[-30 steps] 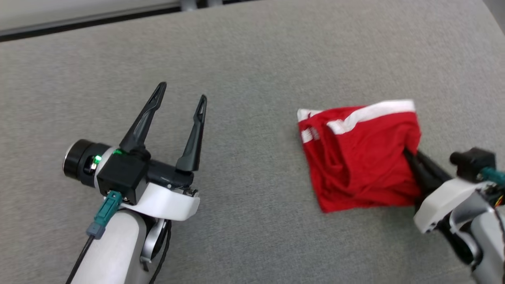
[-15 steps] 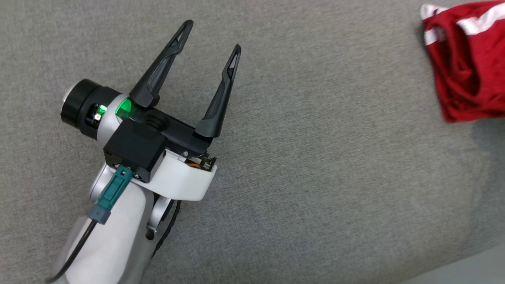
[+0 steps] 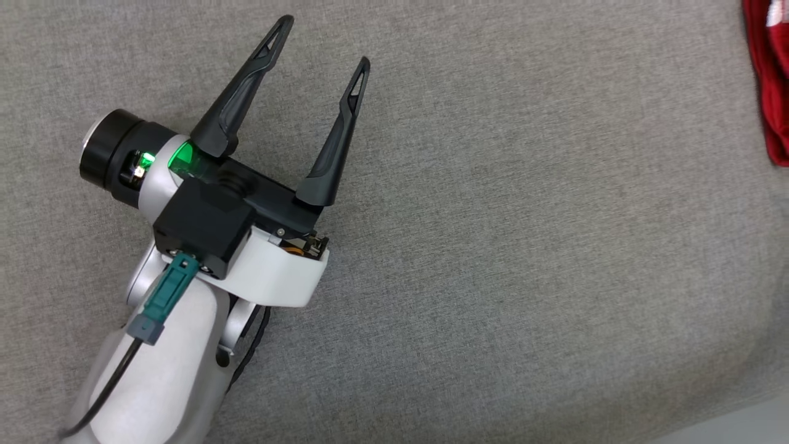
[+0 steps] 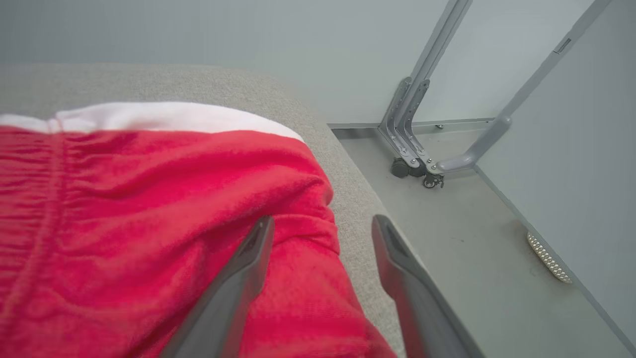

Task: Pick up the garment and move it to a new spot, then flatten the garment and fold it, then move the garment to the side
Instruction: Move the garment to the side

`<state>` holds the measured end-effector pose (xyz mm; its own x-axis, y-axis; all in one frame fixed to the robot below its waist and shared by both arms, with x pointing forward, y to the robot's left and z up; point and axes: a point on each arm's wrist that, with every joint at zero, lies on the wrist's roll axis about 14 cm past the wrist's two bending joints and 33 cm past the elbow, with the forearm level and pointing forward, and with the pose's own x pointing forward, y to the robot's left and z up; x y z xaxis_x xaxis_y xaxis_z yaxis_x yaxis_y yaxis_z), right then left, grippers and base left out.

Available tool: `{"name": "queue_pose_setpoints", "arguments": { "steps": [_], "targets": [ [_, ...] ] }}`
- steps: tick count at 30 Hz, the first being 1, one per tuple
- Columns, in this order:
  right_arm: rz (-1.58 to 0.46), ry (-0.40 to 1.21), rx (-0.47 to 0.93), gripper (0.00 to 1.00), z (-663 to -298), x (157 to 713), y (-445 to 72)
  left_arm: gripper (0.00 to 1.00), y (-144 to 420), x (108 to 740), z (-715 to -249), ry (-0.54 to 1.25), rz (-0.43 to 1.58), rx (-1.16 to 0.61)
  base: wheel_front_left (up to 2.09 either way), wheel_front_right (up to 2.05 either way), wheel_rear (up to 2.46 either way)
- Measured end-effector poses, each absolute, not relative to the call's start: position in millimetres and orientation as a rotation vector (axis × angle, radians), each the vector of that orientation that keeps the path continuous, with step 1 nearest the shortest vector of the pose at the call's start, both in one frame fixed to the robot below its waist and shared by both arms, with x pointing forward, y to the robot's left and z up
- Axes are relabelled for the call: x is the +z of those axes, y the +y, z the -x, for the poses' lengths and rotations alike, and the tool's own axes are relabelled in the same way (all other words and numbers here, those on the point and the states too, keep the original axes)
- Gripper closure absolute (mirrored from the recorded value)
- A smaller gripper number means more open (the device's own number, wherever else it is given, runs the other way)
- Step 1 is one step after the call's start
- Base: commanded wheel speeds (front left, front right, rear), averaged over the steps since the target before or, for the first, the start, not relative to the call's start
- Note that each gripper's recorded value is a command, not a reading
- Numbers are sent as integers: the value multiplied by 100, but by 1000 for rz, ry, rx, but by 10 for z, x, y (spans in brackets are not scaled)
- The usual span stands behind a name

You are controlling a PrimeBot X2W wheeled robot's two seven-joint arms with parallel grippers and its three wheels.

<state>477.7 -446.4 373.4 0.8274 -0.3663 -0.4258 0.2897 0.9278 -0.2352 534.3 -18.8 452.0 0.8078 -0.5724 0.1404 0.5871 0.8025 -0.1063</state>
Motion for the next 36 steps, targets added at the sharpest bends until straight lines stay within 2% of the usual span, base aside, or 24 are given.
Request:
{"name": "queue_pose_setpoints", "arguments": {
  "steps": [5, 17, 26, 36],
  "targets": [
    [58, 431, -362, 0, -4605, 3755, -4279, 0, -128, 4558, -5279, -93, 143, -601, 0, 0, 0],
    [-51, 180, -318, 0, -4168, 4332, -3740, 0, 44, 4812, -4958, -69, 152, -529, 0, 0, 0],
    [-73, 88, -134, 0, -4130, 4532, -2917, 0, 469, 4919, -4692, -50, 145, -391, 0, 0, 0],
    [-90, 61, 89, 0, -4234, 4739, -2061, 0, 1326, 4887, -4321, -15, 103, -140, 0, 0, 0]
  ]
}}
